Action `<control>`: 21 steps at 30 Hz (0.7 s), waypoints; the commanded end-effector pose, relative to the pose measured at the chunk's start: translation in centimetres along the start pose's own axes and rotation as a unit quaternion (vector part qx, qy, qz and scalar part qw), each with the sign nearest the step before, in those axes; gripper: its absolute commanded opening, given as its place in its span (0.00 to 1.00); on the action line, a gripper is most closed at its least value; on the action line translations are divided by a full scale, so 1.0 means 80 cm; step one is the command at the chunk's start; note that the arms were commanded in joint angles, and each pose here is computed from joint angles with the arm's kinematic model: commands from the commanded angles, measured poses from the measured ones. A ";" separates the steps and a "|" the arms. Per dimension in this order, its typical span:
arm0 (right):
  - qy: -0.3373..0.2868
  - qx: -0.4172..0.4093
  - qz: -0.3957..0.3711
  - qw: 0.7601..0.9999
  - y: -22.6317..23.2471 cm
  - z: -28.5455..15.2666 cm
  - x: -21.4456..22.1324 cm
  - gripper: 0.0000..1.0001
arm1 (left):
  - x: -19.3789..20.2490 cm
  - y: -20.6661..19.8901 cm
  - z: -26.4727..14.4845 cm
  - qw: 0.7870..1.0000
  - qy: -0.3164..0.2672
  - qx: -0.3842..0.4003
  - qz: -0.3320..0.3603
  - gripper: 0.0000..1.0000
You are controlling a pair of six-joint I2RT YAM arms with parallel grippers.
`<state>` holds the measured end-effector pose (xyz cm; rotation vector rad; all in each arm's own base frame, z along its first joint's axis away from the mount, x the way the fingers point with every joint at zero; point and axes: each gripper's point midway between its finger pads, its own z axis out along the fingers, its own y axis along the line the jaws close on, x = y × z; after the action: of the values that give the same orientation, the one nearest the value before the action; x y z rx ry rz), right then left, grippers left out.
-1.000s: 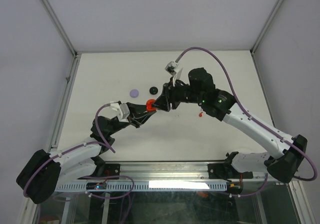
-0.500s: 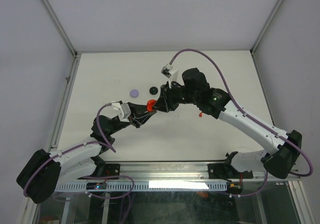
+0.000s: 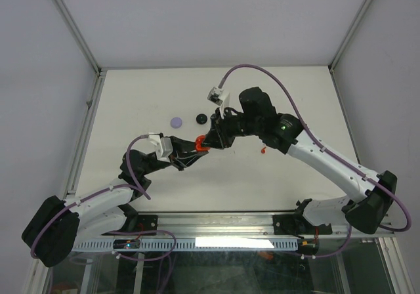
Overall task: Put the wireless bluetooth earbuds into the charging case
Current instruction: Place the earbud in the charging case.
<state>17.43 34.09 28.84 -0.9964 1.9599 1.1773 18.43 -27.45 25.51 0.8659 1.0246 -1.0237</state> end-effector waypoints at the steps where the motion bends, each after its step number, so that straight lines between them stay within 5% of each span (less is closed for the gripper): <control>1: 0.002 -0.077 -0.067 0.995 0.033 -0.002 -0.010 0.20 | -0.040 -0.028 0.008 0.997 -0.042 0.068 0.012 0.00; 21: 0.046 -0.140 -0.172 0.974 0.044 -0.007 0.004 0.34 | -0.040 -0.062 0.013 0.985 -0.026 0.166 -0.023 0.00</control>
<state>13.47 34.16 28.48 -1.4726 1.7164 1.2777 14.74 -28.95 24.61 1.0311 1.0331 -1.2632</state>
